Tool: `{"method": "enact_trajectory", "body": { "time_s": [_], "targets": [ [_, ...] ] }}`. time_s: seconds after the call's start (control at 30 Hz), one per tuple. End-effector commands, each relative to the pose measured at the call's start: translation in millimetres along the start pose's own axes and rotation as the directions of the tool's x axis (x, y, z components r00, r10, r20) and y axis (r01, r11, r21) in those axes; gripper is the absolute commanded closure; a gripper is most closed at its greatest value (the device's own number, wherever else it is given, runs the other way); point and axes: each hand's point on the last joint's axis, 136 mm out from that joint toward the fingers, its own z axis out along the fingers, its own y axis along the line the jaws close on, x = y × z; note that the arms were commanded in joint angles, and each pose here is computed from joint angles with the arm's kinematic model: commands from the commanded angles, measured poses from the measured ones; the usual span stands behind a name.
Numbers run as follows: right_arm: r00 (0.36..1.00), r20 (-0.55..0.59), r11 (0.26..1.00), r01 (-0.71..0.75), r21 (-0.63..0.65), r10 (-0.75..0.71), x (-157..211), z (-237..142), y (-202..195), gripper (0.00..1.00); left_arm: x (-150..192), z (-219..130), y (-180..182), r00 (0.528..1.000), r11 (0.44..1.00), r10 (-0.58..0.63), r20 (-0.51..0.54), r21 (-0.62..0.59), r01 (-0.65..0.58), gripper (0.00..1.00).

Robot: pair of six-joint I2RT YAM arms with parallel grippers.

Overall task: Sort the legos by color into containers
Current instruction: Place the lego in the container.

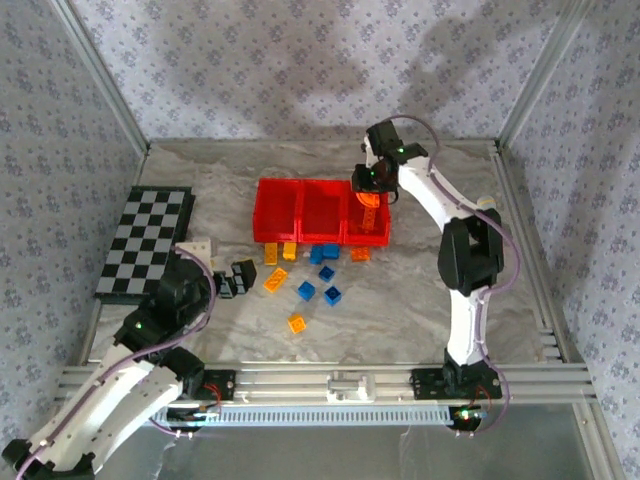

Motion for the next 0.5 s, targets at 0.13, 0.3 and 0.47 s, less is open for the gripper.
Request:
{"method": "enact_trajectory", "body": {
  "time_s": [0.13,0.3,0.47],
  "targets": [
    [0.999,-0.031,0.999,-0.020,-0.026,0.019,-8,17,2,0.68,-12,0,-9,1.000,1.000,0.013,0.021,0.017,-0.014,0.00],
    [1.000,-0.024,1.000,0.010,0.008,-0.009,-8,11,-1,0.42,-10,2,-10,1.000,1.000,0.014,0.007,0.020,-0.014,0.00],
    [1.000,-0.003,0.999,0.028,0.022,-0.028,-2,-14,3,0.30,-9,5,-12,0.999,1.000,0.019,-0.036,0.008,-0.018,0.00]
  ]
}}
